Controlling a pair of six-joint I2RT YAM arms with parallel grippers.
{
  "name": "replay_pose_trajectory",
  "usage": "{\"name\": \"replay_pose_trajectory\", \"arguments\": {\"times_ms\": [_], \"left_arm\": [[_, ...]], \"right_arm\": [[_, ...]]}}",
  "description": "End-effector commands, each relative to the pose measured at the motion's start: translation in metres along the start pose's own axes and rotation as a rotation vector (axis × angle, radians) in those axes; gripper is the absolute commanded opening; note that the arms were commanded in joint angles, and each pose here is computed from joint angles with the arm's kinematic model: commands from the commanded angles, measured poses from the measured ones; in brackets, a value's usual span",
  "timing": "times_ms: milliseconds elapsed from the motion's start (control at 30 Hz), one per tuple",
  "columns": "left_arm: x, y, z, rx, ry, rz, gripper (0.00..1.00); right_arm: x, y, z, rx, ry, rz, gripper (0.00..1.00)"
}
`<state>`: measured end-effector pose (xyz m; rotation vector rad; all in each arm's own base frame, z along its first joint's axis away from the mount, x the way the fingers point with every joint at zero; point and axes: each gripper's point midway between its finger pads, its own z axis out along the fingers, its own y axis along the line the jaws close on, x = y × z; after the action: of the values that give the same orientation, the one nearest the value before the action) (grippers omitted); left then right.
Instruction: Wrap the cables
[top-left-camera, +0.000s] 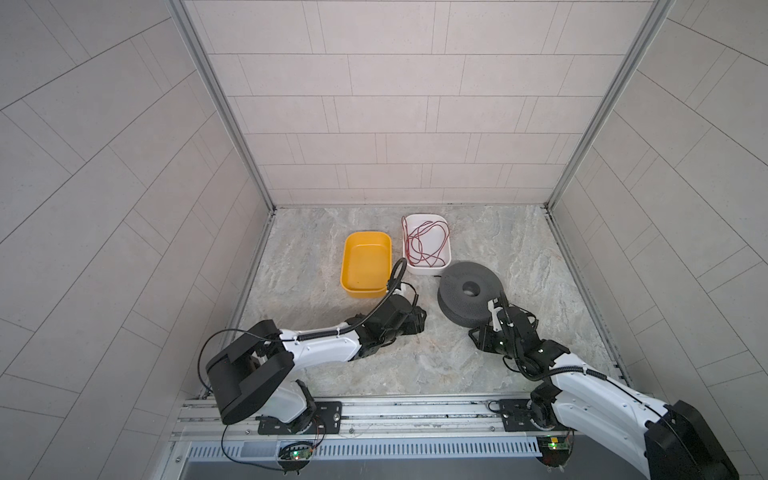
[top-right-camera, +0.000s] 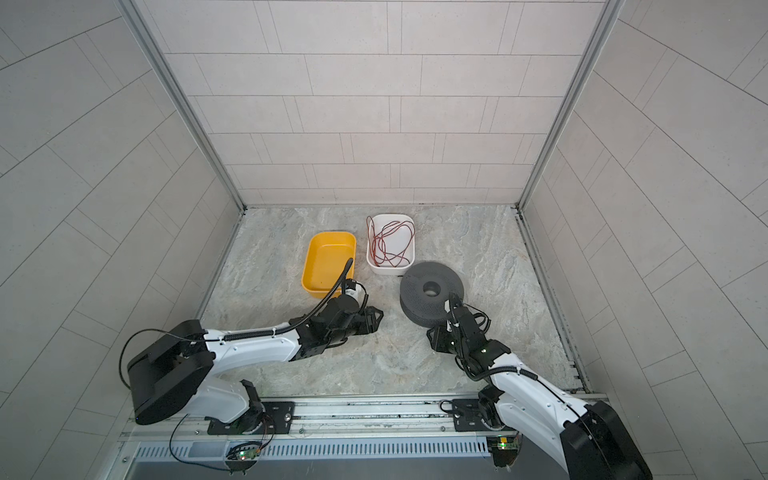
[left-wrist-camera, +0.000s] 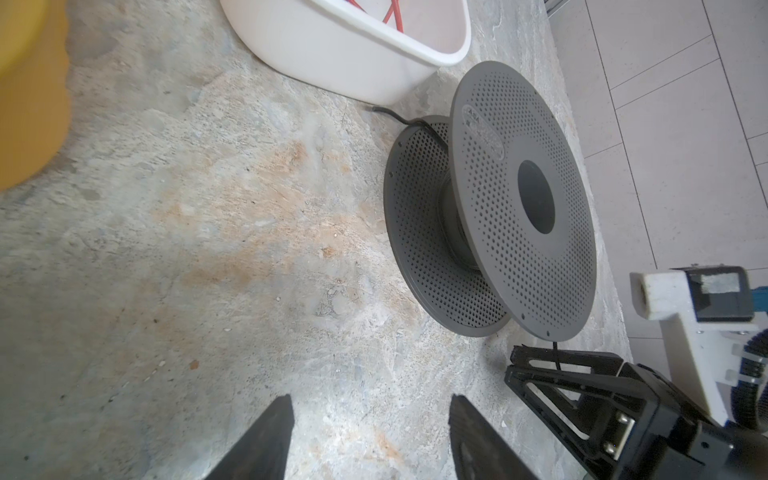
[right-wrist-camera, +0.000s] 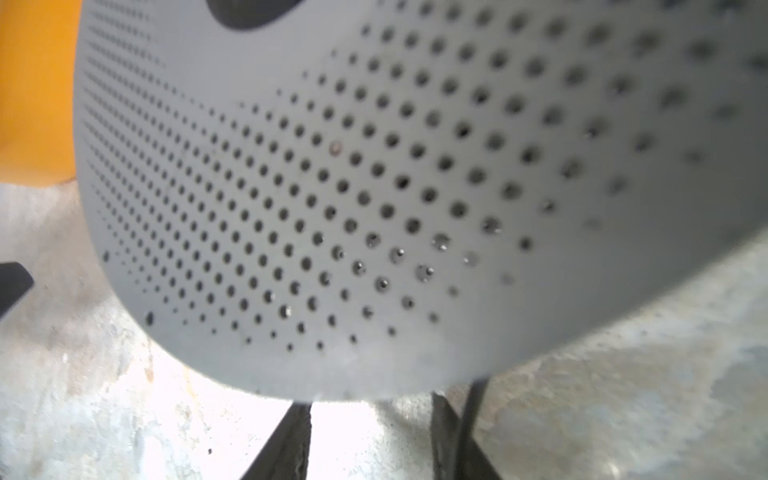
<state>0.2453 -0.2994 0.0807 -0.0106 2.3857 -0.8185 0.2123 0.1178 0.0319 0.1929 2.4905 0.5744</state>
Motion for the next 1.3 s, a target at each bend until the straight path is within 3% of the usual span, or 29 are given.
{"name": "replay_pose_trajectory", "arguments": {"times_ms": [0, 367, 1000, 1167, 1267], "left_arm": [[-0.004, 0.002, -0.002, -0.010, -0.017, 0.020, 0.65], [-0.016, 0.008, -0.012, -0.039, -0.037, 0.043, 0.65], [-0.064, 0.022, -0.051, -0.118, -0.067, 0.090, 0.66], [-0.096, 0.016, -0.078, -0.188, -0.119, 0.156, 0.78], [-0.121, 0.016, -0.096, -0.218, -0.148, 0.177, 0.85]], "right_arm": [[0.009, -0.014, -0.004, 0.053, 0.004, -0.002, 0.51], [0.008, -0.032, -0.028, 0.153, -0.022, 0.021, 0.72], [-0.017, -0.031, -0.063, 0.222, -0.090, -0.015, 0.79], [-0.041, -0.023, -0.082, 0.225, -0.174, -0.038, 0.79], [-0.065, -0.013, -0.099, 0.234, -0.245, -0.083, 0.86]]}}
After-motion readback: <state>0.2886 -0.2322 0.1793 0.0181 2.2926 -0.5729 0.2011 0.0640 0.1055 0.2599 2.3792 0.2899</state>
